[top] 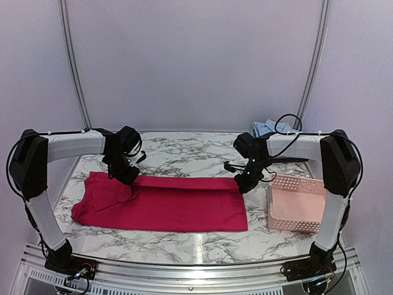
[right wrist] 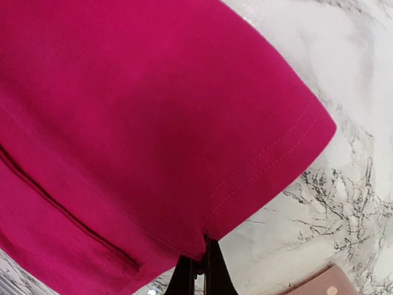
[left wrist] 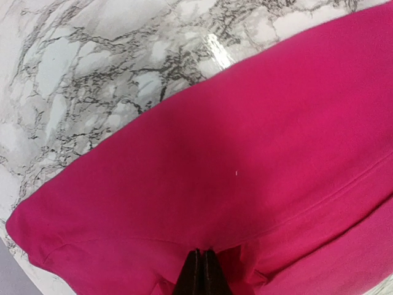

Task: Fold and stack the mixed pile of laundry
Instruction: Smooth out the rectangle-folded T-shirt at the center of the board.

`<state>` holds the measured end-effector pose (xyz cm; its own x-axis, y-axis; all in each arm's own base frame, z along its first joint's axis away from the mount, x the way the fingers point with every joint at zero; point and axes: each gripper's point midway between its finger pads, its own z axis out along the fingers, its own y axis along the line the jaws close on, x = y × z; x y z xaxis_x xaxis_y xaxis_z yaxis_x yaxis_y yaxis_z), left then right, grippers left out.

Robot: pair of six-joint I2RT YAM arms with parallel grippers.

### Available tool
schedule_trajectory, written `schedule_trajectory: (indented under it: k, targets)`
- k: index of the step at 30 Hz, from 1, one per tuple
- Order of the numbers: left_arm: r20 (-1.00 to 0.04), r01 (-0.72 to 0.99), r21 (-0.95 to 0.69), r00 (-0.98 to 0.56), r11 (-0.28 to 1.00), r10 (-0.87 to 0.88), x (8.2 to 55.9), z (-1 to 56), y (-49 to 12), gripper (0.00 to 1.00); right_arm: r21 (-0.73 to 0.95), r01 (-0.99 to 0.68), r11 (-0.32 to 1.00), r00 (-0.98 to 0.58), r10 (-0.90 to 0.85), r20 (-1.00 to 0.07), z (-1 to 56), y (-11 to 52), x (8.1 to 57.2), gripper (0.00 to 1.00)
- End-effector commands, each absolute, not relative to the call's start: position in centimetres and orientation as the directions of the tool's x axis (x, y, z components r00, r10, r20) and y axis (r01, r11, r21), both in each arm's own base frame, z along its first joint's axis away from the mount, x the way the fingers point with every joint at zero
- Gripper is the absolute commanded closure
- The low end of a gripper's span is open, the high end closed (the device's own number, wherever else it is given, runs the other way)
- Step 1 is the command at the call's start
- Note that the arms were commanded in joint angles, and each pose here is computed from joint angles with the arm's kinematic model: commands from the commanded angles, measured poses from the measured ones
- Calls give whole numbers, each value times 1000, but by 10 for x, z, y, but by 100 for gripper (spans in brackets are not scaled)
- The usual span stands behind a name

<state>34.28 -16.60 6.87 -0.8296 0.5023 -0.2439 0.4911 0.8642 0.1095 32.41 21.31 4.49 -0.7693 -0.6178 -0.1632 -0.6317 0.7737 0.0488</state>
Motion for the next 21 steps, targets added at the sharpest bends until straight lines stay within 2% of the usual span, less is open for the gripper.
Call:
schedule_trajectory:
  k: [1, 2, 5, 7, 8, 11, 16, 21]
  targets:
    - [-190, 510, 53, -839, 859, 510, 320, 63, -165, 90, 74, -646, 760, -760, -630, -160, 52, 220, 310, 100]
    - [-195, 511, 44, -838, 858, 509, 319, 65, -167, 87, 82, -648, 757, -758, -633, -157, 53, 221, 308, 96]
    - [-242, 504, 23, -835, 863, 494, 320, 82, -171, 69, 95, -640, 763, -766, -622, -161, 59, 223, 305, 71]
    - [-283, 478, 9, -841, 878, 461, 325, 96, -170, 55, 96, -634, 768, -769, -611, -189, 71, 225, 309, 62]
    - [-297, 465, -25, -849, 885, 438, 326, 100, -172, 52, 102, -632, 768, -768, -604, -213, 78, 228, 313, 59]
    - [-317, 354, -73, -895, 932, 315, 338, 106, -156, 43, 133, -618, 775, -772, -565, -292, 98, 239, 332, 52]
    - [-311, 22, -190, -950, 982, -39, 362, 103, -99, 43, 205, -612, 764, -769, -514, -379, 115, 268, 367, 49]
    - [-249, -127, -252, -949, 959, -191, 351, 85, -83, 43, 271, -637, 721, -759, -526, -384, 101, 302, 375, 51]
